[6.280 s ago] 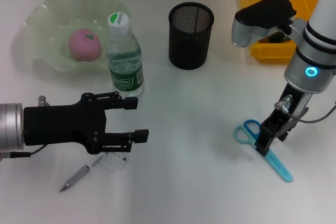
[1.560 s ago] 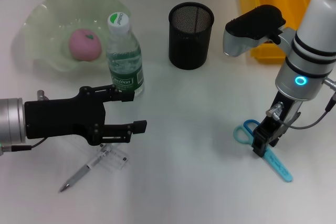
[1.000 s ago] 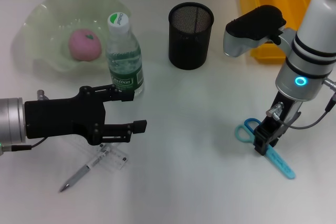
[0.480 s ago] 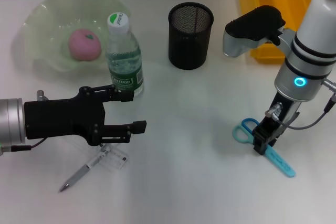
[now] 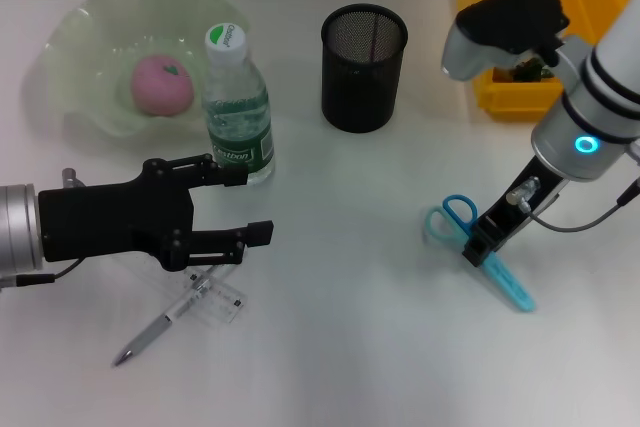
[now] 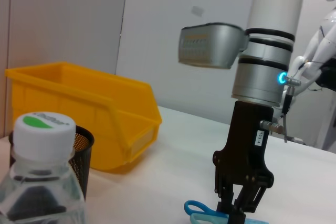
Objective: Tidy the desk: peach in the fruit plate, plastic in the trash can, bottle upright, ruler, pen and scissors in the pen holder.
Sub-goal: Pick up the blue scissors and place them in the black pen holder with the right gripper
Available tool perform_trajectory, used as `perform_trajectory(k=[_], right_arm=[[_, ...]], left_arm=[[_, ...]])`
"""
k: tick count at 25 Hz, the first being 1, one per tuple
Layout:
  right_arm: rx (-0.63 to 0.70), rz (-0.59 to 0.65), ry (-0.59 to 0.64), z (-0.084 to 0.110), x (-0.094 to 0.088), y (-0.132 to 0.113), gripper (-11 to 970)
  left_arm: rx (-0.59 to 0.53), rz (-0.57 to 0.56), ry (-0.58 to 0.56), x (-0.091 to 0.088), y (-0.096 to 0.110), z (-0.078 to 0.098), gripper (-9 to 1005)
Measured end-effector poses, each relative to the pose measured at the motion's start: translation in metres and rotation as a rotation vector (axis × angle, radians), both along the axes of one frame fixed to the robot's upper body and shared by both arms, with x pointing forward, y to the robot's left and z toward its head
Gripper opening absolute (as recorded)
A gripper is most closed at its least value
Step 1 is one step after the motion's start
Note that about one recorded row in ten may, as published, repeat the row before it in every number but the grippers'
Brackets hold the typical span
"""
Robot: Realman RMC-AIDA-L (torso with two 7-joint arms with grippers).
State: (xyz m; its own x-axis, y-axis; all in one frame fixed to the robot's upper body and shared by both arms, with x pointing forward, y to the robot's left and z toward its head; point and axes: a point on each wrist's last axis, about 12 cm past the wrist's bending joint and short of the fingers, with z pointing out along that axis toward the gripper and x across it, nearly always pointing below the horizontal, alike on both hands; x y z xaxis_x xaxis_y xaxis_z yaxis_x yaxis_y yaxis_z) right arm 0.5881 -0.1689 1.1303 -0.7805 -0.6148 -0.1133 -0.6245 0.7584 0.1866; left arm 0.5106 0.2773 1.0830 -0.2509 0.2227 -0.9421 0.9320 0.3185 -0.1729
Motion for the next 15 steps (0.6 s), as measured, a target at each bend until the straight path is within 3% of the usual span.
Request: perform_trajectory(k=[7, 8, 9, 15], right_arm=[[0.167, -0.002, -0.096, 0.01, -0.012, -0.014, 234], [0.268, -0.021, -0.147, 0.015, -0.015, -0.024, 234], [0.268, -0.021, -0.147, 0.015, -0.015, -0.024, 234], [0.622, -0.041, -0.278, 0.023, -0.024, -0.057, 235]], left_arm=[[-0.007, 0.004, -0.002, 0.0, 0.001, 0.001, 794], [-0.011, 0.005, -0.003, 0.0, 0.0, 0.001, 794], [-0.011, 0.005, -0.003, 0.0, 0.0, 0.001, 794], [-0.017, 0.008, -0.001, 0.0, -0.001, 0.0, 794]])
